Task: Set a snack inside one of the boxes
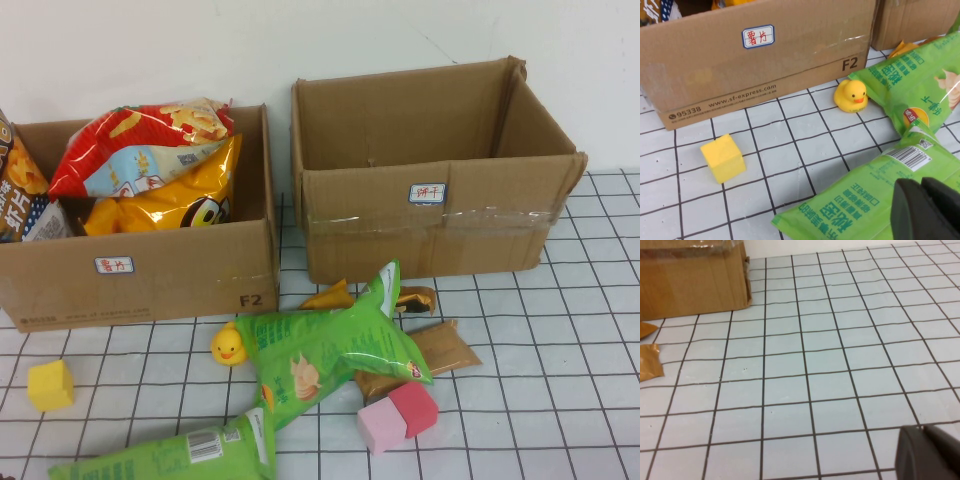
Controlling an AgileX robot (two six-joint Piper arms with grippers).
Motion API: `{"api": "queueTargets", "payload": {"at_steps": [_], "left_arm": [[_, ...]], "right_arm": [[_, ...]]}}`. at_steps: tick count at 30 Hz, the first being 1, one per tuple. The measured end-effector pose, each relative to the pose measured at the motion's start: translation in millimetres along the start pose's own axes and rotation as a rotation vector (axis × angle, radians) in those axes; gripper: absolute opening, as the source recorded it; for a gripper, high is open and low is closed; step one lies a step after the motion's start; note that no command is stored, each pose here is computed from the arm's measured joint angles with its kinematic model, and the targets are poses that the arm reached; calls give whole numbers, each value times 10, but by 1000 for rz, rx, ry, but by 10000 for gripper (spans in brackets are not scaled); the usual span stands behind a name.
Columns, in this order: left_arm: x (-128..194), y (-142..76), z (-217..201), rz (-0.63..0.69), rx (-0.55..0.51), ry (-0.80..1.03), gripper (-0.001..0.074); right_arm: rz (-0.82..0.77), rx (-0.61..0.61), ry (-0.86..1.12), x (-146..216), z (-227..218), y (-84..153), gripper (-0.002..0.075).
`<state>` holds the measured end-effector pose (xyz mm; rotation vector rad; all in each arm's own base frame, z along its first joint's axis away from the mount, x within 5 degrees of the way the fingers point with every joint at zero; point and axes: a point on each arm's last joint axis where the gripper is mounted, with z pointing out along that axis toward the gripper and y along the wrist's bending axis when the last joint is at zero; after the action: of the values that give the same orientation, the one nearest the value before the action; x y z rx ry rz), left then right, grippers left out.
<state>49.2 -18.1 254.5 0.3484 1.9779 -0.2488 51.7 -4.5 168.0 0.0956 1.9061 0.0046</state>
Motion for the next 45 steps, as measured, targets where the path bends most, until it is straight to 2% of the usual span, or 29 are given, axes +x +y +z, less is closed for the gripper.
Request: {"api": "queueTargets", "payload": {"at_steps": [3,7,13,20,25,33,45], "left_arm": [[33,4,36,8,-4,-8,-2],[94,44,110,3,-65,-99,-2],[296,139,211,-33,-218,-289,-2],[574,206,269,-90,-345,-333,-2],[607,212,277,-100,-356,-310,-2],[738,210,308,-114,-357,-162,-2],[746,208,306,-121,-355,-145,-2]], "right_arm": [[0,0,0,0,0,0,-1],[0,0,0,0,0,0,-1],[0,0,2,2,0,0,-1],[0,0,2,2,0,0,-1],[0,0,2,2,0,0,-1],[0,0,2,2,0,0,-1],[0,0,2,2,0,0,-1]]}}
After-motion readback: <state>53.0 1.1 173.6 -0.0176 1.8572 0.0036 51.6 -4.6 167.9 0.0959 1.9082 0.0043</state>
